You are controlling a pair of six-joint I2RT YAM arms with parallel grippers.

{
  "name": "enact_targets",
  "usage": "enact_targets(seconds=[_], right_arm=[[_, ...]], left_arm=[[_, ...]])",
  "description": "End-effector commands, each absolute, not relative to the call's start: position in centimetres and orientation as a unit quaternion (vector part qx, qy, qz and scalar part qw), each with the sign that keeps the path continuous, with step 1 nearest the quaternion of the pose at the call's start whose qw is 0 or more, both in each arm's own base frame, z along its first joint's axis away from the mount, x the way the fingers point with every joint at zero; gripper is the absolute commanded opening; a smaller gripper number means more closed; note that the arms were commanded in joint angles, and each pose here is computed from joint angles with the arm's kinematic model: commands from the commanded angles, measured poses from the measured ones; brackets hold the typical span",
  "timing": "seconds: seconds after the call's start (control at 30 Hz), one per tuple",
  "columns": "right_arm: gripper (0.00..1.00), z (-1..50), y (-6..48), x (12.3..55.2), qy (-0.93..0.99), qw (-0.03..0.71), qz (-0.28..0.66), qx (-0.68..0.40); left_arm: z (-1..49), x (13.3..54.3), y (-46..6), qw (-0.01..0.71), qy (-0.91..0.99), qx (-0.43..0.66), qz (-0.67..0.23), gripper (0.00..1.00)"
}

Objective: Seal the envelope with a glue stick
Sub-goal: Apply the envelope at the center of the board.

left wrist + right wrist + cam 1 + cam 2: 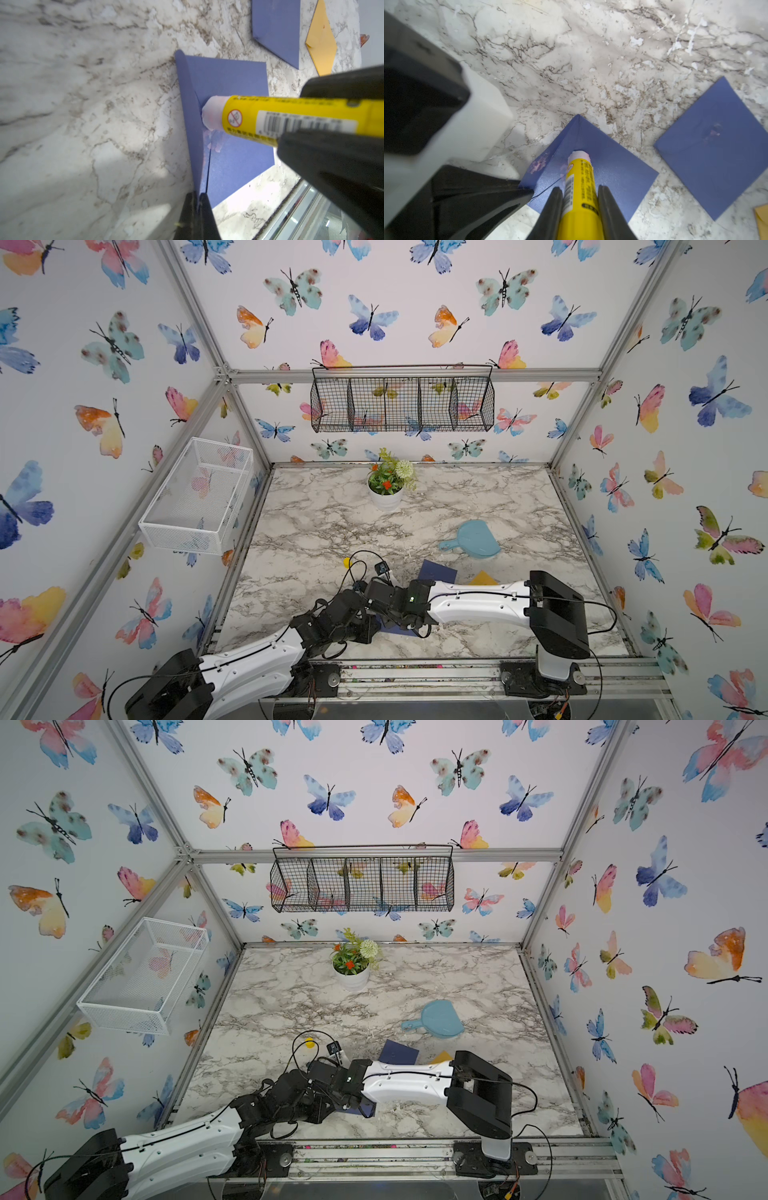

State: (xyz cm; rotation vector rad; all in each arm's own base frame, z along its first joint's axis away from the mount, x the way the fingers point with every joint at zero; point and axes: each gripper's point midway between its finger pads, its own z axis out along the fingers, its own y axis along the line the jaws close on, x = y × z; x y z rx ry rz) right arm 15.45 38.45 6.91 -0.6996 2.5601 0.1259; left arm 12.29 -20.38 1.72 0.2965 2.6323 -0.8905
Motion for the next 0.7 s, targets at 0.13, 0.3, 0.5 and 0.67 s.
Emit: enact_targets(seconds=[0.13, 0.3, 0.5, 0.67], right_arm=[[0.03, 3.8, 36.5, 14.0, 0.941, 0.185, 0.004, -0.285], [0.03, 3.2, 38.1, 12.9, 0.937, 0.169, 0.065, -0.298], [0.03, 3.7, 36.7, 13.7, 0.943, 0.183, 0.047, -0.274], [0.03, 4.3, 34.4, 14.8, 0.946, 0.198, -0.022, -0.255]], left_arm=[[0.7, 11.6, -19.5, 0.157, 0.935, 0.105, -0.300, 0.00], [0.8, 11.6, -19.5, 0.159, 0.934, 0.105, -0.302, 0.00], [0.8, 11.7, -19.5, 0.161, 0.934, 0.106, -0.301, 0.00], [0.9, 11.7, -19.4, 0.162, 0.934, 0.103, -0.302, 0.00]])
